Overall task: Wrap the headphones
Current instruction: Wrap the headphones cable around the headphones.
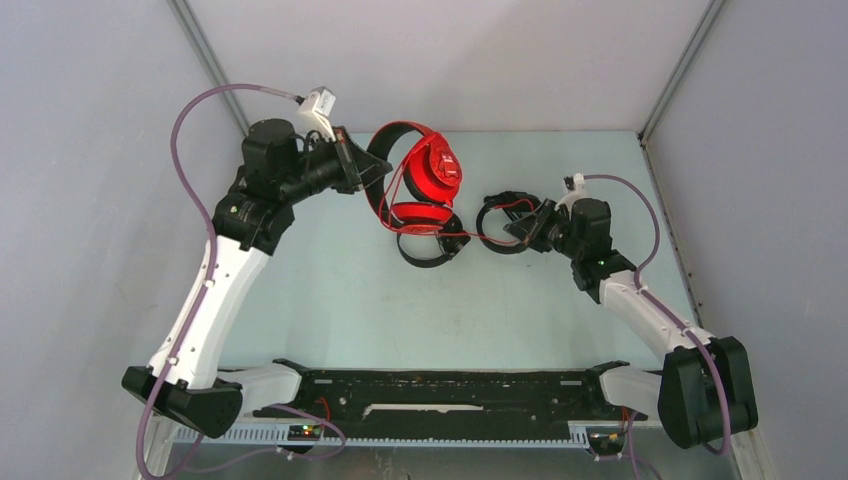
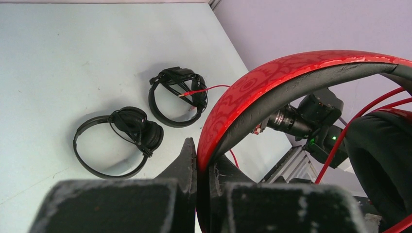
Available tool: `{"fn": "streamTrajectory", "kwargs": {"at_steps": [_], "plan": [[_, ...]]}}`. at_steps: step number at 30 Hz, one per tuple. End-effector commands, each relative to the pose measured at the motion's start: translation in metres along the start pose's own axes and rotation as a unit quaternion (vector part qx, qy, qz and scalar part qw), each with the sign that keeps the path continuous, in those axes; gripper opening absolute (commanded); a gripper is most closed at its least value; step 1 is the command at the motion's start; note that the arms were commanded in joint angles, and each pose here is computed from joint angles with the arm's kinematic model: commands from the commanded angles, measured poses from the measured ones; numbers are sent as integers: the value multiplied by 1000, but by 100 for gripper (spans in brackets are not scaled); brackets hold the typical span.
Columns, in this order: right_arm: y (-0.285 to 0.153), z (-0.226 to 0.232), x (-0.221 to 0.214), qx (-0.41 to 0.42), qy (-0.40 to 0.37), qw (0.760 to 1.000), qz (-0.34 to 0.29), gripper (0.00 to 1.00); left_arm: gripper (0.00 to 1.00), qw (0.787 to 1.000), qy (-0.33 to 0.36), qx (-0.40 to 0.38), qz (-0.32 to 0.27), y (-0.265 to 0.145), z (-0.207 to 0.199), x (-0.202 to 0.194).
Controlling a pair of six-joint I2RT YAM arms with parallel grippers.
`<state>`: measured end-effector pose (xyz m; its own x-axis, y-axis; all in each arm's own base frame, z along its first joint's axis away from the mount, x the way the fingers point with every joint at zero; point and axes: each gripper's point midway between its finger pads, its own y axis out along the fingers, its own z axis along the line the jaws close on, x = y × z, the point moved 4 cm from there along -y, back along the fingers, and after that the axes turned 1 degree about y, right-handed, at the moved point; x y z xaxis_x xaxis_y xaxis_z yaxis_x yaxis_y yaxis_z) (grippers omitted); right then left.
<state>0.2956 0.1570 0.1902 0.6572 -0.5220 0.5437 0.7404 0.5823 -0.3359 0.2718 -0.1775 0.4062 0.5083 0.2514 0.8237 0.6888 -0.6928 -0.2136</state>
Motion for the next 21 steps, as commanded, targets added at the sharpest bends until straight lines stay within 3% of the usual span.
{"fn": "streamTrajectory", "kwargs": {"at_steps": [1,21], "plan": [[-3,8,22,-1,-29,999,-43,0,0,997,-1,-47,-54,-16,-32,36],[-11,-8,10,-31,-40,998,-34,0,0,978,-41,112,-171,-38,-2,71]]}}
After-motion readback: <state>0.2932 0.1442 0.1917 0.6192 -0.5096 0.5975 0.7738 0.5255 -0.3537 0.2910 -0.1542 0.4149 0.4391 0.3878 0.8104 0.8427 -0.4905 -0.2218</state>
